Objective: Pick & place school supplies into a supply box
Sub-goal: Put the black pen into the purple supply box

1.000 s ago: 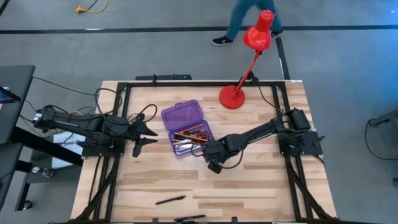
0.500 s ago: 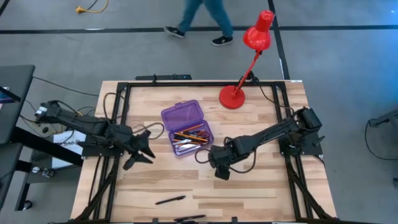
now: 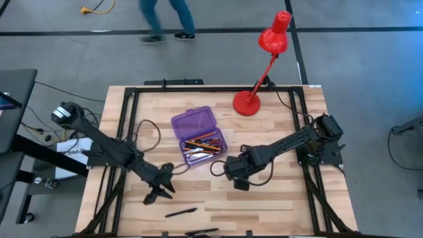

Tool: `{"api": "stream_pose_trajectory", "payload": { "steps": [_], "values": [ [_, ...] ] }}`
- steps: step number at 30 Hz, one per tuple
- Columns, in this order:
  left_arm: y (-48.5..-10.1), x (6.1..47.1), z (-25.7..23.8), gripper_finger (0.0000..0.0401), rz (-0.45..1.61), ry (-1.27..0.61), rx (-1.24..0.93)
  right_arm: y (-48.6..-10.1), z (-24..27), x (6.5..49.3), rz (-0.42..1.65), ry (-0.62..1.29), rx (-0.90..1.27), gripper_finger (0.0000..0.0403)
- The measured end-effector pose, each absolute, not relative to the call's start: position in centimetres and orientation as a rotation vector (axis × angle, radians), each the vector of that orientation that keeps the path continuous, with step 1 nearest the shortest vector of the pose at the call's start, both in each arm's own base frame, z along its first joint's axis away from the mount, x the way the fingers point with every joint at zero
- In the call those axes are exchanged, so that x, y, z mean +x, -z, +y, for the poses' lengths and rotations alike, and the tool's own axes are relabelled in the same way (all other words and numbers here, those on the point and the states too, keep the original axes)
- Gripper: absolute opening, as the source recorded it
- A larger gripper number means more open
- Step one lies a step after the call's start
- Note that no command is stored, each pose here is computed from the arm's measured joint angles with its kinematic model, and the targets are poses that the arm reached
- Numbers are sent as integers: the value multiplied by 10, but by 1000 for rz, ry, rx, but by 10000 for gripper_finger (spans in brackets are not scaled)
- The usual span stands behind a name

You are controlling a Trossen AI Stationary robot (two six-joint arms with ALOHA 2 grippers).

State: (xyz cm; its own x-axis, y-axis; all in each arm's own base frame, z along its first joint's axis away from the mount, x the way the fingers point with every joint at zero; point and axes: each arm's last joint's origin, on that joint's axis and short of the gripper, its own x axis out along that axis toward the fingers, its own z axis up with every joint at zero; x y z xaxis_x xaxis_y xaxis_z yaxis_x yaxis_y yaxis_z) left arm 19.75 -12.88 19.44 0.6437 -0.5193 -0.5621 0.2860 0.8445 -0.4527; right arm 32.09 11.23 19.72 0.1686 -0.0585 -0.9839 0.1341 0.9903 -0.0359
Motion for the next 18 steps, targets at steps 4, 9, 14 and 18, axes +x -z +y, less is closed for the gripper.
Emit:
{"api": "stream_pose_trajectory", "payload": {
  "steps": [4,9,14,18],
  "values": [
    [-193,209,-149,116,751,398,-335,-198,113,311,1469,107,-49,123],
    [-190,227,-173,116,789,346,-297,-197,107,308,1516,116,-84,123],
    [-173,233,-195,116,966,330,-214,-193,101,311,1500,129,-53,123],
    [-168,236,-211,116,1009,318,-185,-192,102,312,1486,120,-55,123]
  ]
}}
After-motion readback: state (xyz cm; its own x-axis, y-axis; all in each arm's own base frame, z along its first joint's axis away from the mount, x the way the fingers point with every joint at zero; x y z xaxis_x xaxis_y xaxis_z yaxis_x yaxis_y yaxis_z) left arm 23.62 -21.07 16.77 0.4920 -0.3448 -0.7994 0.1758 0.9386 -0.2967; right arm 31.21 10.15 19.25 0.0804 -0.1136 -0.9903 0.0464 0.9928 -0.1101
